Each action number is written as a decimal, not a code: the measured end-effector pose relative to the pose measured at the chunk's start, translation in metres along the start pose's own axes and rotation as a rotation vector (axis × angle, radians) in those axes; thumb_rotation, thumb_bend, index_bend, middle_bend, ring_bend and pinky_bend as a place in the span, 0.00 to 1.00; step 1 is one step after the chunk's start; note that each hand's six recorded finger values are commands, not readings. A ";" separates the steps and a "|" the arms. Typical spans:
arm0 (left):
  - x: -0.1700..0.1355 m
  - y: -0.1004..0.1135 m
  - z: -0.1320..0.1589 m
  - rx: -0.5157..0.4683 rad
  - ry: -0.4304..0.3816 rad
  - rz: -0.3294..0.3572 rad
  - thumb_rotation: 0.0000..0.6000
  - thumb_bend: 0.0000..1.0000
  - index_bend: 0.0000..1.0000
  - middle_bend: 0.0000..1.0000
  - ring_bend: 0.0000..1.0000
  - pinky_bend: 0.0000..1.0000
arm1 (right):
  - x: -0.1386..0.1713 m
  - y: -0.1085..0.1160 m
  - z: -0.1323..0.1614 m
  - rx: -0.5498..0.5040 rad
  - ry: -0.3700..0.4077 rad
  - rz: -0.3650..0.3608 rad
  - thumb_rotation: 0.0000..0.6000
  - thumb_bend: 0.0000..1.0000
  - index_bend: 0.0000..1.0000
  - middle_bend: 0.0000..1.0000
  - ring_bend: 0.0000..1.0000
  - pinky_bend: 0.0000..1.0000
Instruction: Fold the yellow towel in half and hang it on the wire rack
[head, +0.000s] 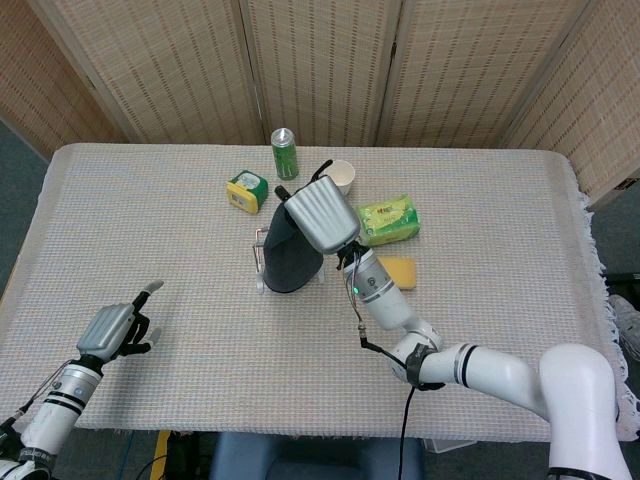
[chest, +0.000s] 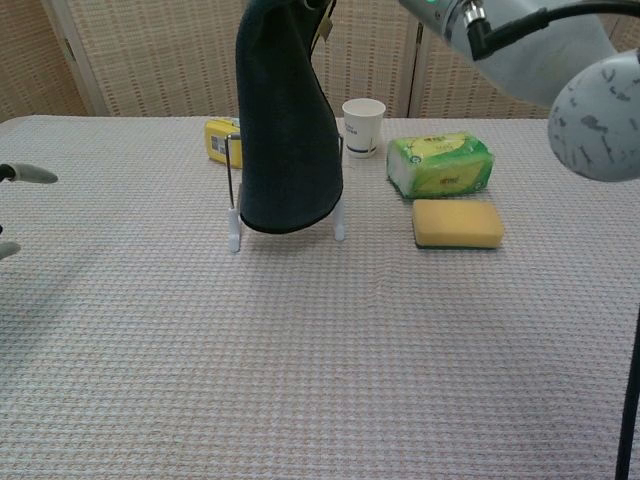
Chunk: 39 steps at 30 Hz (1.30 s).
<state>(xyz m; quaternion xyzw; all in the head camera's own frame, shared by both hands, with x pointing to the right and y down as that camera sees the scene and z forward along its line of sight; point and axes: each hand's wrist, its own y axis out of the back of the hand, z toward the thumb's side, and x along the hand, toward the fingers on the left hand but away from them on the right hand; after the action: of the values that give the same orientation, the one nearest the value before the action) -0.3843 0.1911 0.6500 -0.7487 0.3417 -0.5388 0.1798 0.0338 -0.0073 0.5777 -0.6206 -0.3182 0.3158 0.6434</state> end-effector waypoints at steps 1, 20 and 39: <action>0.000 0.000 -0.001 0.001 0.002 0.000 1.00 0.48 0.00 0.87 0.79 0.89 | -0.004 -0.002 0.001 0.009 0.001 0.003 1.00 0.60 0.80 0.92 1.00 1.00; -0.008 -0.002 -0.010 0.000 0.030 -0.004 1.00 0.48 0.00 0.87 0.79 0.89 | -0.044 -0.047 0.009 0.134 0.016 0.089 1.00 0.60 0.80 0.91 1.00 1.00; -0.010 -0.003 -0.017 -0.009 0.049 -0.009 1.00 0.48 0.00 0.87 0.79 0.89 | -0.067 -0.074 0.013 0.114 -0.054 0.208 1.00 0.56 0.00 0.87 0.99 1.00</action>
<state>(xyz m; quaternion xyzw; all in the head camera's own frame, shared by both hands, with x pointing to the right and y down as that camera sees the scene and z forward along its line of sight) -0.4013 0.2021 0.6512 -0.7378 0.3450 -0.5562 0.1653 -0.0165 -0.0556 0.6506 -0.6040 -0.2509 0.4150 0.6325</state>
